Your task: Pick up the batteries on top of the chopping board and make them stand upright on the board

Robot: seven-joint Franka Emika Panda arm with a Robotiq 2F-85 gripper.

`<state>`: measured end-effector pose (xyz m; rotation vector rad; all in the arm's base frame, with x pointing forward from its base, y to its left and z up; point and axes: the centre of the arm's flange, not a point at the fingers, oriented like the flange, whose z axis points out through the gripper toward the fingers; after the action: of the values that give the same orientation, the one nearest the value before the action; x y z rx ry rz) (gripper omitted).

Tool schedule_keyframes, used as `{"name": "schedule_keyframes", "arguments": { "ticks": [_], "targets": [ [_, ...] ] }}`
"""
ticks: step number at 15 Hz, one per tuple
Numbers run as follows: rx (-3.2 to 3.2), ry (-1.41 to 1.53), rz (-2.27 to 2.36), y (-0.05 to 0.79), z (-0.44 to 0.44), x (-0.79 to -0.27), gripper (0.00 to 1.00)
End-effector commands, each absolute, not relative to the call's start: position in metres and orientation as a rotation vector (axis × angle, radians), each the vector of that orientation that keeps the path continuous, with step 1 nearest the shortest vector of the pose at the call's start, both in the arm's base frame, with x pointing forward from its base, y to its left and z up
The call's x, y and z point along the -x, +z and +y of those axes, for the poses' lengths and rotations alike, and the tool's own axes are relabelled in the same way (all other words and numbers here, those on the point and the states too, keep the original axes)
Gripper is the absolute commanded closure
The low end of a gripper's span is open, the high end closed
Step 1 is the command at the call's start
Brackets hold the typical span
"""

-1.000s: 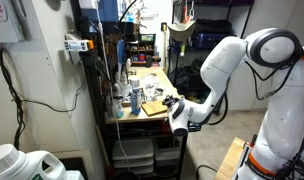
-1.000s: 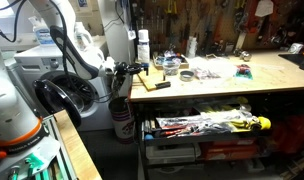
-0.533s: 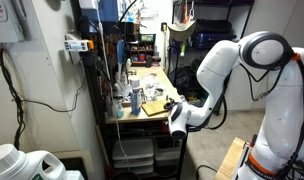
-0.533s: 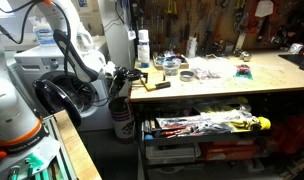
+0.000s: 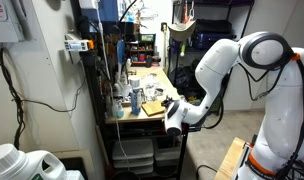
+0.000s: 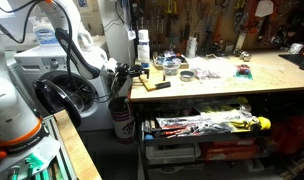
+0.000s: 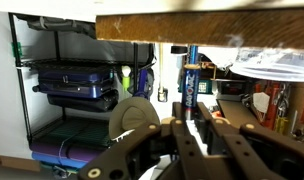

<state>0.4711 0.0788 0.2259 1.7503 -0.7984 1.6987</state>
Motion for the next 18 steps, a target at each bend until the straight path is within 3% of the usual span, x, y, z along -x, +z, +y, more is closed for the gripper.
{"name": "schedule_keyframes", "arguments": {
  "ticks": [1, 18],
  "targets": [
    [-1.761, 1.712, -0.836, 0.201, 0.076, -0.460, 0.96],
    [-1.785, 1.760, -0.767, 0.194, 0.090, -0.467, 0.96]
  ]
}}
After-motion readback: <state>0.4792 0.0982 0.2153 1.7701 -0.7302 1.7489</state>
